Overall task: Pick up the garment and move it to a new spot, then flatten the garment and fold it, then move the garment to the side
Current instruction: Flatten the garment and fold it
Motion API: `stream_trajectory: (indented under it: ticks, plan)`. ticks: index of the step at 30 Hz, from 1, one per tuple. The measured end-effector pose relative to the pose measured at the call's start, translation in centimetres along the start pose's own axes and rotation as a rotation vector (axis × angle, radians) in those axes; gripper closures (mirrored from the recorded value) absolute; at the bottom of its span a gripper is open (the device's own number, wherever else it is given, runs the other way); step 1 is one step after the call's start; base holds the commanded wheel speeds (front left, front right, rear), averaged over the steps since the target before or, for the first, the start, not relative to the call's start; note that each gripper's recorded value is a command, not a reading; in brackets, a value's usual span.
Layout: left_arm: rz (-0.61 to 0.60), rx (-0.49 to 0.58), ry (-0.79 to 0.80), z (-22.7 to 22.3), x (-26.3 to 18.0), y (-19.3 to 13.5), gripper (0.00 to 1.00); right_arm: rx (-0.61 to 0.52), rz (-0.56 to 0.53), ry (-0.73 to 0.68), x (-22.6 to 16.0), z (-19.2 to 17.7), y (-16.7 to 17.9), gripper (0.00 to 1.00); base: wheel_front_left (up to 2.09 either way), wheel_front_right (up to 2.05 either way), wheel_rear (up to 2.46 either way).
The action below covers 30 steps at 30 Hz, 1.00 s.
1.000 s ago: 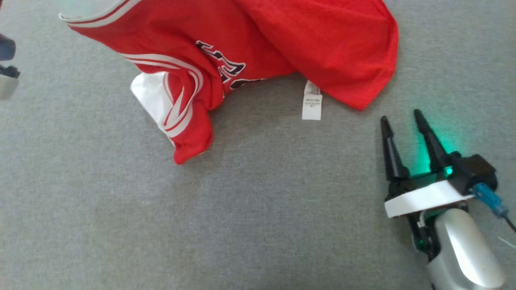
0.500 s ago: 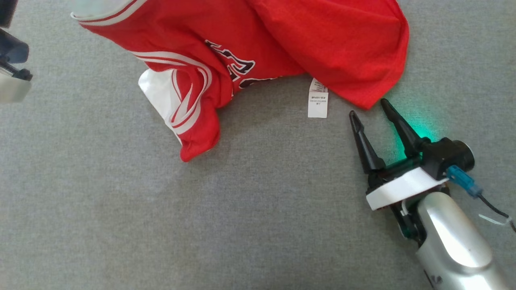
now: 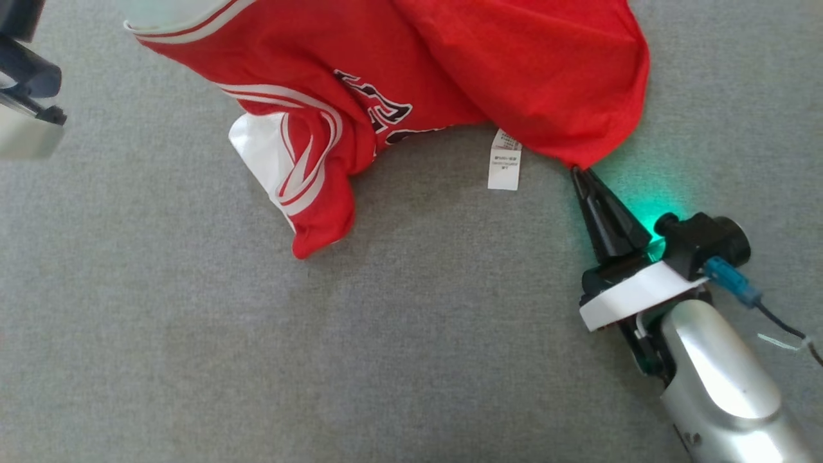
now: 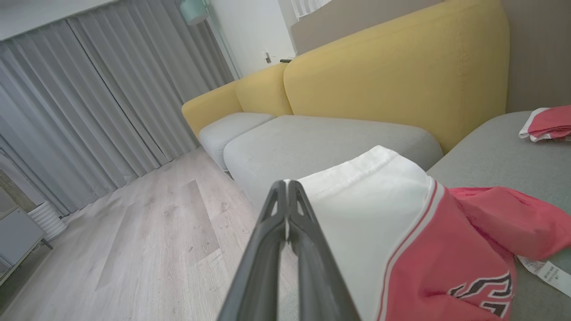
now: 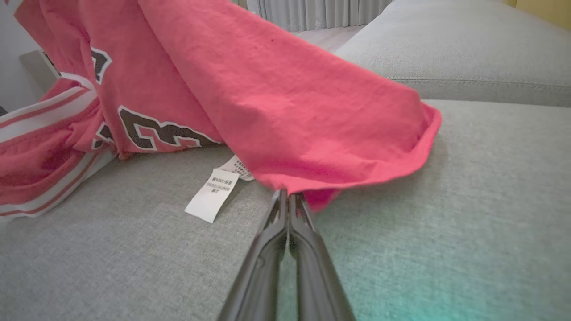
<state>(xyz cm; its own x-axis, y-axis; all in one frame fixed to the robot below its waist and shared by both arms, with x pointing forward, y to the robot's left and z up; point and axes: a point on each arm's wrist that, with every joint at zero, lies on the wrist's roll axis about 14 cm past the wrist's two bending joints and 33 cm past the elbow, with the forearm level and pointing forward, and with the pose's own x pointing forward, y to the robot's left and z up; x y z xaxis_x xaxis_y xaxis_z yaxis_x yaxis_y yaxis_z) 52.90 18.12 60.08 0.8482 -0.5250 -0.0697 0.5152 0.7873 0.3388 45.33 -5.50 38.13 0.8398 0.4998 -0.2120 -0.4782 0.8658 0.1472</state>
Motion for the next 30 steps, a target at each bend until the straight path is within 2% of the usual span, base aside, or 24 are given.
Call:
stream_trajectory:
  ticks: [3,5,12,16,22,25,27,30]
  plan:
    - [0.001,0.009,-0.023,0.8,-0.1,0.0,1.0,-0.007,-0.014,-0.04,-0.1,1.5,-0.4,1.0,0.0,0.0,0.0]
    - [0.004,0.017,-0.045,1.6,-0.2,0.0,1.0,-0.015,-0.033,-0.105,-0.1,3.7,-1.0,1.0,0.0,0.0,0.0]
    - [0.033,0.069,-0.175,6.7,-1.1,0.6,1.0,-0.059,-0.17,-0.453,-3.4,15.7,-5.0,1.0,0.0,0.0,0.0]
    - [0.054,0.116,-0.309,12.1,-2.3,0.9,1.0,-0.162,-0.226,-0.607,-7.4,21.8,-6.9,1.0,0.0,0.0,0.0]
    - [0.054,0.166,-0.555,21.6,-5.5,0.2,1.0,-0.32,-0.273,-0.792,-13.5,29.6,-7.8,1.0,0.0,0.0,0.0]
    - [0.028,0.191,-0.609,23.9,-6.9,-0.6,1.0,-0.405,-0.285,-0.841,-15.8,32.7,-8.1,1.0,0.0,0.0,0.0]
    - [-0.008,0.202,-0.615,24.5,-6.8,-1.3,1.0,-0.457,-0.307,-0.817,-16.5,34.5,-9.1,1.0,0.0,0.0,0.0]
    - [-0.034,0.186,-0.561,23.7,-4.9,-1.4,1.0,-0.474,-0.303,-0.741,-14.8,34.8,-10.0,1.0,0.0,0.0,0.0]
